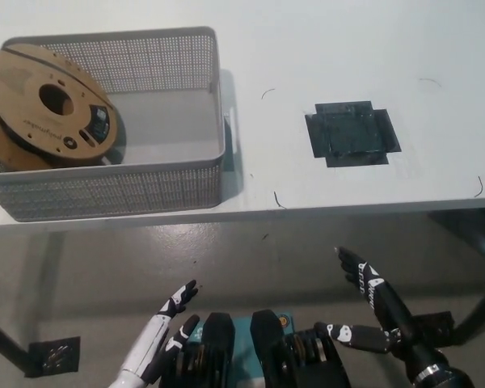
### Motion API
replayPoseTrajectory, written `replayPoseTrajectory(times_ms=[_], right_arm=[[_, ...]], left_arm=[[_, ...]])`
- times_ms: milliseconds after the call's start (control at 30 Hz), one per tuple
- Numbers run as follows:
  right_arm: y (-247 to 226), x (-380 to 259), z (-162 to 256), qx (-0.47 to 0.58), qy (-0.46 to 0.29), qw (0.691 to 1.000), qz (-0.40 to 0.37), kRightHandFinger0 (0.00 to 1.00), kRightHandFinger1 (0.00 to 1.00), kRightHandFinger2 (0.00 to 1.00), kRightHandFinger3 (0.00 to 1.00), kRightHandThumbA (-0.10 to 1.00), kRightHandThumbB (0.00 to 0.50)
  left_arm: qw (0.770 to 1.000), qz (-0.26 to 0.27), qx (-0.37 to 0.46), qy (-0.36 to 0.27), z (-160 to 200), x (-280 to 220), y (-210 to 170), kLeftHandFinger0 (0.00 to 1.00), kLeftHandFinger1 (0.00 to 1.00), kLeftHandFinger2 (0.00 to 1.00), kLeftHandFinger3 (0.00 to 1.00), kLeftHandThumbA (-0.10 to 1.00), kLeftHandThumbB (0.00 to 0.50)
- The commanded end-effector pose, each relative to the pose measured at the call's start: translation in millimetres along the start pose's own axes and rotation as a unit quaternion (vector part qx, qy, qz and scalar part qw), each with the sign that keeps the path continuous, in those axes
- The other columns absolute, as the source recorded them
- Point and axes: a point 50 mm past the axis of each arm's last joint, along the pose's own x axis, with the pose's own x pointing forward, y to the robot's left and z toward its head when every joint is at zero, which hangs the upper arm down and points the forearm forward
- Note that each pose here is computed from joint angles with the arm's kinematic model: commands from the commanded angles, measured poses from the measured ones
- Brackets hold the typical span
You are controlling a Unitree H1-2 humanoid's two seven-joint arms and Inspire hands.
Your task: Use the right hand to pick up a 3d printing filament and place it into a container on the left side
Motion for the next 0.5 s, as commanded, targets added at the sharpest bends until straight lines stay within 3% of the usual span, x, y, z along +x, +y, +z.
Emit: replayPoseTrajectory(times_ms=[0,300,467], right_arm=[[2,11,17,-0.008,-0.079,0.997,-0.005,1.0,1.0,1.0,1.0,1.0,0.18],[6,17,15,-0.024,-0.062,0.998,0.005,1.0,1.0,1.0,1.0,1.0,0.108],[5,22,16,-0.028,-0.066,0.997,0.007,1.0,1.0,1.0,1.0,1.0,0.123]], left_arm=[[0.999,0.031,-0.01,-0.044,15,6,3,1.0,1.0,1.0,1.0,1.0,0.263],[0.998,0.034,-0.008,-0.044,15,7,4,1.0,1.0,1.0,1.0,1.0,0.268],[0.998,0.038,-0.01,-0.046,16,8,5,1.0,1.0,1.0,1.0,1.0,0.253]])
